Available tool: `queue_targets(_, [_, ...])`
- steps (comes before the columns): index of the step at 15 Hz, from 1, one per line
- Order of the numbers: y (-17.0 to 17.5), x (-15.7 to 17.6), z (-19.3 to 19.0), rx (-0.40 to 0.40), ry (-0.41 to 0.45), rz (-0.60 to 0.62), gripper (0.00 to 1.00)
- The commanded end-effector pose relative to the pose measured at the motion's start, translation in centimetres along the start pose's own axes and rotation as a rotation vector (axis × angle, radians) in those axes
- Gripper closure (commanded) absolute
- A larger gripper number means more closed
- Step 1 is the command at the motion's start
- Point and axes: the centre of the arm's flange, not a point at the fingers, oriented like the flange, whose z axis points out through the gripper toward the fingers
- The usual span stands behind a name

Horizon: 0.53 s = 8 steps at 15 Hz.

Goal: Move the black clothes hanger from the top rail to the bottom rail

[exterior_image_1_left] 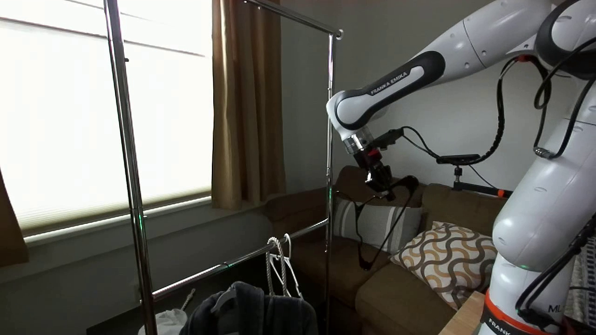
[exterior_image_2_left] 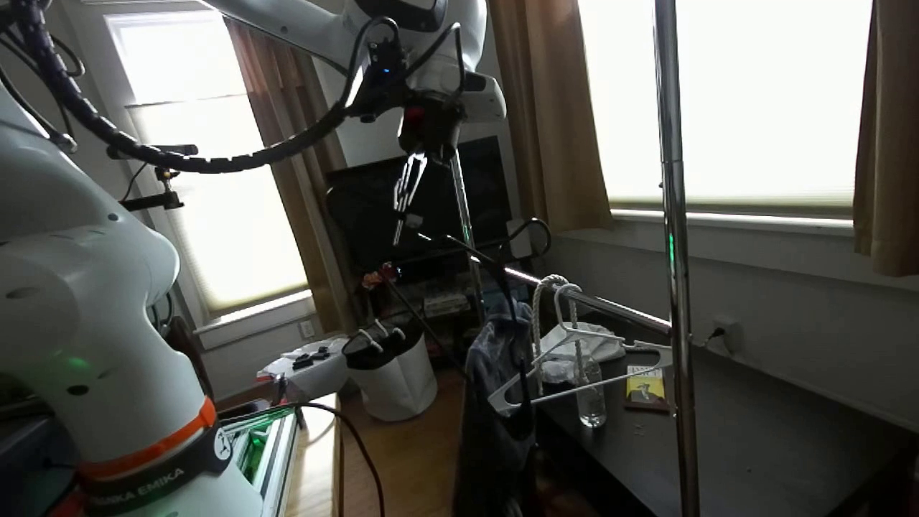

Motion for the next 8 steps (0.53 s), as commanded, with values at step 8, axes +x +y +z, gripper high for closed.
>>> queue_targets(8, [-1.9, 6.4, -0.7, 0.126, 0.055, 0.193, 0.98])
